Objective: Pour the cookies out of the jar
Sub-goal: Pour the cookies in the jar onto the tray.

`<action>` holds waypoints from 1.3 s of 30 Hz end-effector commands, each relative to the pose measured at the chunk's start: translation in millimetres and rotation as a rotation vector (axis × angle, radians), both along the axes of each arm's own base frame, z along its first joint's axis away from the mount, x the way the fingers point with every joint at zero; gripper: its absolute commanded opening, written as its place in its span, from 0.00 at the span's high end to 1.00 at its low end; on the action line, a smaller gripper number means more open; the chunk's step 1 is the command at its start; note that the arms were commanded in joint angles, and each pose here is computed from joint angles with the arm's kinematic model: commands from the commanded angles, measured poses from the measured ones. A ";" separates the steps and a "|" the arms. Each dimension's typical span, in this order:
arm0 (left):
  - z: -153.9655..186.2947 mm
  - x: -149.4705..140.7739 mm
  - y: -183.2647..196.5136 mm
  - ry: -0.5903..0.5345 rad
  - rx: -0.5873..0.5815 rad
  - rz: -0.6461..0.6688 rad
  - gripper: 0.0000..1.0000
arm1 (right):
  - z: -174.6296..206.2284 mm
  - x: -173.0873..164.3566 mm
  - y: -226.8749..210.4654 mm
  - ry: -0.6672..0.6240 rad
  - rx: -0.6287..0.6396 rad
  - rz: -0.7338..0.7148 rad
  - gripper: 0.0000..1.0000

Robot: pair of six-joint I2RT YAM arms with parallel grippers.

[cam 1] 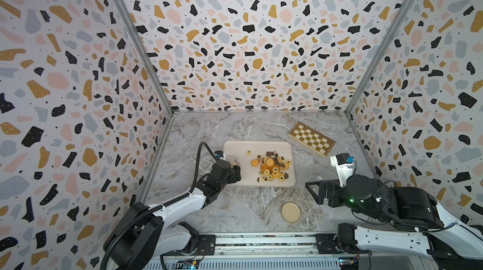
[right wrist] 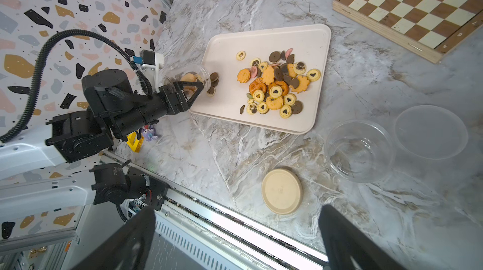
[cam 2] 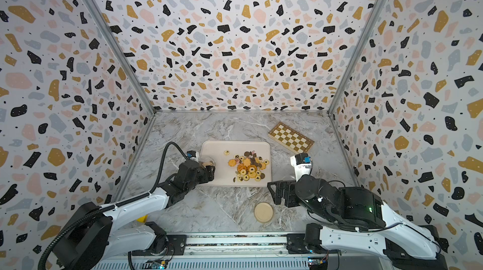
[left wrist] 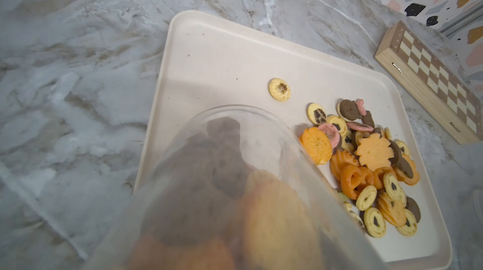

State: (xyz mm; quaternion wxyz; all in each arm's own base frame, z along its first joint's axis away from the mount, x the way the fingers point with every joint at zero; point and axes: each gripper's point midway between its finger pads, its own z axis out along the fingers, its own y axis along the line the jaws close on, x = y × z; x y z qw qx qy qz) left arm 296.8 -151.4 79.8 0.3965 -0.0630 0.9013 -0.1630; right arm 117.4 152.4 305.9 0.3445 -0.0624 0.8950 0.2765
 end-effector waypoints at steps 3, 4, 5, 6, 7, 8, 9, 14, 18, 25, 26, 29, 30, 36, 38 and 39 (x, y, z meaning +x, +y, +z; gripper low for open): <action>37.5 18.9 -4.7 -0.073 -0.037 0.032 1.00 | 5.2 2.0 -7.5 -0.005 0.004 -0.029 0.01; 39.0 19.3 -4.8 -0.065 -0.028 0.031 1.00 | 4.5 2.0 -7.2 -0.004 0.003 -0.029 0.01; 39.1 19.5 -4.8 -0.050 -0.018 0.031 1.00 | 4.8 2.0 -6.9 -0.004 0.007 -0.030 0.01; 38.1 19.4 -4.4 -0.032 -0.005 0.032 1.00 | 4.6 2.1 -6.4 -0.004 0.008 -0.030 0.01; 36.0 19.3 -2.0 0.000 0.016 0.048 1.00 | 5.7 2.3 -6.0 -0.004 0.011 -0.031 0.01; 35.5 19.1 -2.8 0.031 0.040 0.040 1.00 | 6.1 2.6 -5.3 -0.006 0.007 -0.029 0.01; 35.3 19.5 -4.7 0.047 0.055 0.024 1.00 | 7.1 3.0 -4.9 -0.007 0.004 -0.029 0.01; 29.8 22.2 -8.6 0.070 0.065 0.014 1.00 | 5.6 3.7 -2.8 -0.007 0.006 -0.032 0.01; 26.3 26.2 -17.6 0.082 0.058 -0.019 1.00 | 6.0 3.4 -2.3 -0.003 -0.001 -0.029 0.01; 33.6 25.3 -13.8 0.072 0.056 -0.001 1.00 | 4.0 2.4 -7.5 0.003 0.000 -0.038 0.01; 35.1 24.9 -14.2 0.075 0.056 -0.004 1.00 | 3.6 2.3 -7.6 0.003 -0.001 -0.038 0.01; 39.1 21.8 -14.4 0.085 0.051 -0.010 1.00 | 3.4 2.5 -6.8 0.002 -0.001 -0.037 0.01; 39.3 19.8 -12.6 0.100 0.056 -0.003 1.00 | 4.0 2.9 -6.6 0.001 -0.002 -0.038 0.01; 39.4 16.3 -12.3 0.136 0.076 -0.014 1.00 | 3.6 4.1 -4.3 -0.004 -0.009 -0.037 0.01; 37.2 16.2 -13.1 0.139 0.075 -0.017 1.00 | 3.3 4.1 -4.0 -0.004 -0.011 -0.036 0.01; 35.9 15.7 -13.2 0.144 0.077 -0.019 1.00 | 3.8 3.8 -3.8 -0.004 -0.008 -0.034 0.01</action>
